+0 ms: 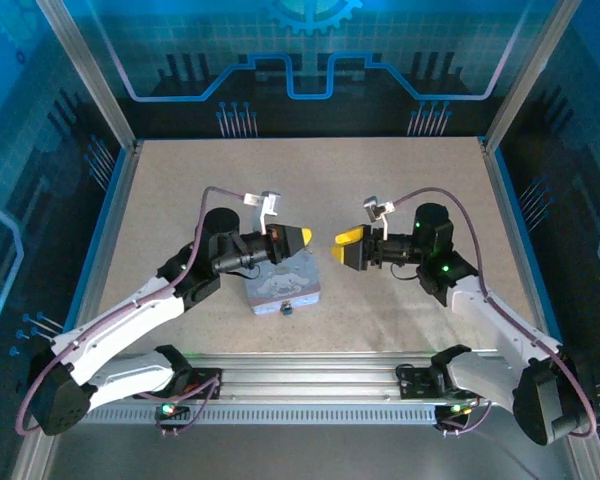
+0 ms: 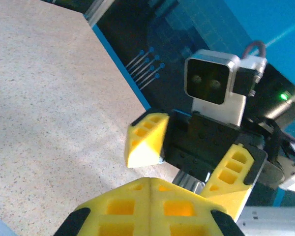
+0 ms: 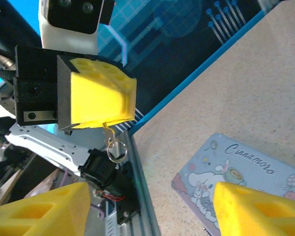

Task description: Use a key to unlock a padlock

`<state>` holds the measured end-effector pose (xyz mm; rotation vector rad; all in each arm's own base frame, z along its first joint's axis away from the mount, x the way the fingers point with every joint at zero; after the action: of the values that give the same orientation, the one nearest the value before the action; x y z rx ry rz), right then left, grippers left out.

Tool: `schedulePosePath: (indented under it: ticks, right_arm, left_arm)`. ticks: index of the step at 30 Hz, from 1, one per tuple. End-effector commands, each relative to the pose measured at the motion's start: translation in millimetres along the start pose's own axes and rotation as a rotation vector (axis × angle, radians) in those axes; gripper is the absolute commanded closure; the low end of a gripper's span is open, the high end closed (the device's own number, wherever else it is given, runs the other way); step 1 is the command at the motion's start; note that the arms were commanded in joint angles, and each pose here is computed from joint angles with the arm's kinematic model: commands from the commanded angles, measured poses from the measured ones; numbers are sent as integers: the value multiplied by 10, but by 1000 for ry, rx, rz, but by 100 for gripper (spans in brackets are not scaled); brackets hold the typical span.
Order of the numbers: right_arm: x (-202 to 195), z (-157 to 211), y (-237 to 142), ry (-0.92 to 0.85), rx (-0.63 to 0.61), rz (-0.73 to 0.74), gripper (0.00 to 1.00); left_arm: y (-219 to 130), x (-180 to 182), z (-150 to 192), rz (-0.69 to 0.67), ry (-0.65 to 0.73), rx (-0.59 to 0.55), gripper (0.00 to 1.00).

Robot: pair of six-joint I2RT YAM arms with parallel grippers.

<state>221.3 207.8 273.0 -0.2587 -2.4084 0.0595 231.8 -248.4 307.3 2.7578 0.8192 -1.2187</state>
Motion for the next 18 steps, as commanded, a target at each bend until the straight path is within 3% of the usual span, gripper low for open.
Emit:
schedulePosePath:
  ticks: [1, 10, 18]
  right_arm:
    - [199, -33, 81, -42, 37, -104, 33]
    - [313, -25, 336, -74, 69, -157, 38]
    - [357, -33, 445, -79, 89, -182, 52]
  left_arm:
    - [-68, -187, -21, 76, 123, 41, 100]
    - [-20, -214, -3, 114, 125, 58, 100]
    - [15, -202, 3, 116, 122, 70, 100]
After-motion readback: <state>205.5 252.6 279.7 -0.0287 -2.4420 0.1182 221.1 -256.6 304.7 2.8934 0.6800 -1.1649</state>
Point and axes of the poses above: each hand's point on the last joint's axis, 136 mm out from that joint toward the fingers, its own y axis out along the fingers, its own x axis along the line the jaws close on, z = x × y, the point moved 4 cm from there along -y, back along the fingers, and after that the axes turned 1 degree about y, right-handed, at the moved point
